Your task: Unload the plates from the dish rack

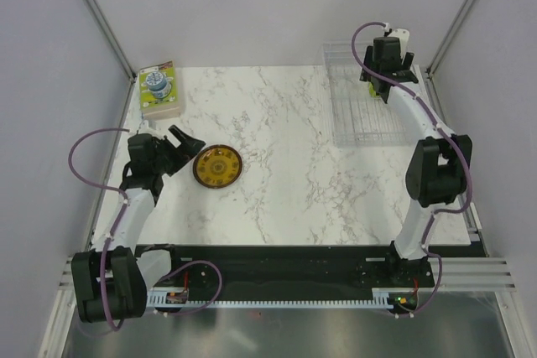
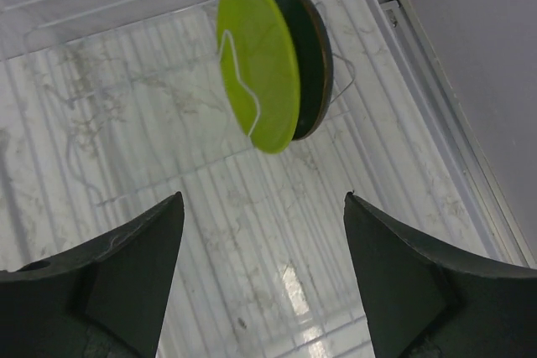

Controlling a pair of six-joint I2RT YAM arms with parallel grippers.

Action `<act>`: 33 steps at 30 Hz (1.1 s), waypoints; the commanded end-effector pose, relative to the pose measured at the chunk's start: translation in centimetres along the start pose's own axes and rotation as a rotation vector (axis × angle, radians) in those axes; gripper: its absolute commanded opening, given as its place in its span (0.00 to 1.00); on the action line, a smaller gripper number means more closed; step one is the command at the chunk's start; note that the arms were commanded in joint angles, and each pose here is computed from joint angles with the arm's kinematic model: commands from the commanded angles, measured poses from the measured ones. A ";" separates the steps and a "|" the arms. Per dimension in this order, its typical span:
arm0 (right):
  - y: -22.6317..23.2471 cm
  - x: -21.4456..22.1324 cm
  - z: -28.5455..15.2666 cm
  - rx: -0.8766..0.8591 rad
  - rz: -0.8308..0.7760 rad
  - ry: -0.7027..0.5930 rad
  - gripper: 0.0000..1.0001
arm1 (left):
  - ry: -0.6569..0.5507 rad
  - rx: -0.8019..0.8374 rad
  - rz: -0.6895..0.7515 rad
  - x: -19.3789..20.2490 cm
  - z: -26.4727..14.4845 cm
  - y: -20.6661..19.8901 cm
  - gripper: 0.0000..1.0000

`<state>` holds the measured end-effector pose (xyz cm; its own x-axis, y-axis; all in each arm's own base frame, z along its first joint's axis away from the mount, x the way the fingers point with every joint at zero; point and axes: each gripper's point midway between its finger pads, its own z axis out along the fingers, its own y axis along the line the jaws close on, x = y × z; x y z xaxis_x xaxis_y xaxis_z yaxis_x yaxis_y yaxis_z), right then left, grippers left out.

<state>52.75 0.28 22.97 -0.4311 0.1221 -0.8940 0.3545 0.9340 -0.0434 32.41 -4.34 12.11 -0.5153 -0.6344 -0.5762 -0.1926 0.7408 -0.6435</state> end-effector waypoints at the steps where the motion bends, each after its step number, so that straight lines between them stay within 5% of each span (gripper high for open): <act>1: -1.4 -1.2 5.0 0.050 -0.032 -0.001 0.83 | -0.070 0.103 0.093 -3.5 -1.4 -4.0 1.00; 8: -1.5 -0.8 10.9 0.063 -0.078 0.019 0.78 | -0.054 0.179 0.116 -4.3 -1.2 -6.1 1.00; 24: -2.6 0.7 14.5 0.084 -0.128 0.041 0.52 | -0.049 0.180 0.117 -4.6 0.3 -5.7 1.00; 26: -2.4 0.9 14.6 0.070 -0.130 0.045 0.42 | -0.047 0.178 0.116 -4.5 0.3 -5.7 1.00; 28: -2.0 1.2 14.9 0.025 -0.114 0.054 0.09 | -0.046 0.187 0.118 -4.6 0.3 -5.9 1.00; 33: -2.7 0.5 15.0 -0.016 -0.090 0.044 0.03 | -0.050 0.201 0.124 -4.7 0.0 -6.3 1.00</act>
<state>62.69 -7.99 13.60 -0.5648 0.0288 -0.8247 0.3358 0.9210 -0.1977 35.18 -5.57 15.95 -0.5202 -0.5985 -0.6092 -0.0656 0.7393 -0.6702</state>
